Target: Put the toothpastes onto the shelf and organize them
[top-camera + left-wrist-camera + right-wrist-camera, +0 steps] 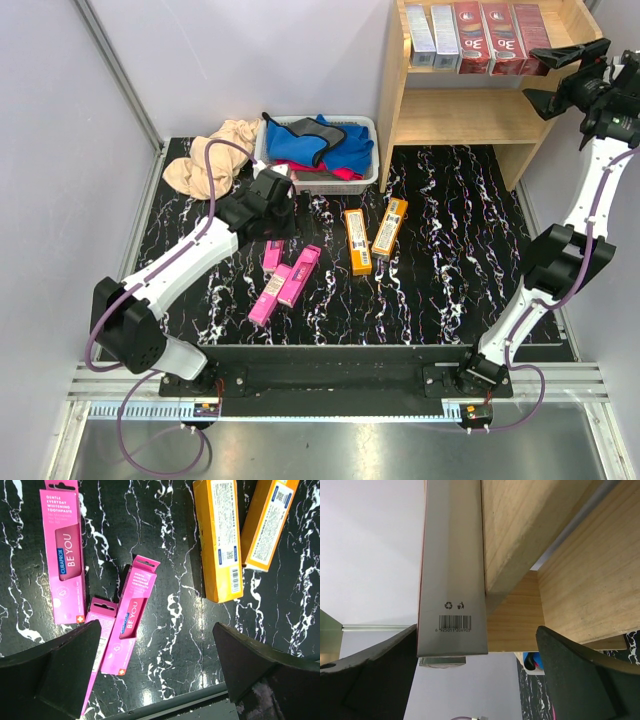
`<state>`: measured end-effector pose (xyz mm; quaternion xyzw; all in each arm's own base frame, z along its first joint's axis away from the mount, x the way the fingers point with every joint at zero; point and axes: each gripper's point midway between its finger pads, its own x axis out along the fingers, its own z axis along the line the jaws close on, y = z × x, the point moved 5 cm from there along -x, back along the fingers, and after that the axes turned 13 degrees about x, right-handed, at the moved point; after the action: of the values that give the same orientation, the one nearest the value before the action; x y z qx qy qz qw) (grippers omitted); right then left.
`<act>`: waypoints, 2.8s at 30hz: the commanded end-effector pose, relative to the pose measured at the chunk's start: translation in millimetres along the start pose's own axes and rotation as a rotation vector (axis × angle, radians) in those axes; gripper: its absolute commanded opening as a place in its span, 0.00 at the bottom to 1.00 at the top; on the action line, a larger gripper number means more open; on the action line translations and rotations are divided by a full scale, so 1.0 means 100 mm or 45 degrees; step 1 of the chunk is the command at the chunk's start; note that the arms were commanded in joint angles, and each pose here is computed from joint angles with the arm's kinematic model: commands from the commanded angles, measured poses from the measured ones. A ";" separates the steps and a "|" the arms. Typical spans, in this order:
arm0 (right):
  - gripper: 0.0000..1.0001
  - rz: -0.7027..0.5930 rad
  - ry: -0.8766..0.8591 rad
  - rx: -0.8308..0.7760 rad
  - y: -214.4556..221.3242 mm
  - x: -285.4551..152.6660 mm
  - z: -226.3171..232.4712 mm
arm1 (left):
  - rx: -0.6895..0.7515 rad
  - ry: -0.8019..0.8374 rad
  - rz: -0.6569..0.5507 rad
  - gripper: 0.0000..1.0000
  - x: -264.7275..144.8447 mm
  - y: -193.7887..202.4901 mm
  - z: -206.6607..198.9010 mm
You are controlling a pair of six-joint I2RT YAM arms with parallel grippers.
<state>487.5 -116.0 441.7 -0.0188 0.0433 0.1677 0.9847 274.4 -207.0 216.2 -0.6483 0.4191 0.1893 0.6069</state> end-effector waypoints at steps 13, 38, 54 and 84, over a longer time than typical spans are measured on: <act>1.00 -0.024 -0.209 -0.176 0.38 -0.51 0.63 | 0.012 -0.003 -0.060 0.99 -0.01 -0.02 -0.07; 1.00 0.144 0.191 -0.199 1.76 -1.36 -1.26 | 0.054 -0.021 0.027 0.99 0.28 0.23 -0.17; 1.00 0.396 0.455 -0.156 2.52 -1.25 -2.41 | 0.227 -0.169 0.162 0.99 0.81 0.44 -0.09; 1.00 0.442 0.478 -0.187 2.59 -1.23 -2.47 | 0.240 -0.056 0.243 0.39 1.29 0.49 -0.21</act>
<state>262.3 72.0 193.7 -0.0886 0.2347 0.3285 0.9106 294.2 -248.4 63.9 -0.4902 0.4841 0.2638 0.6751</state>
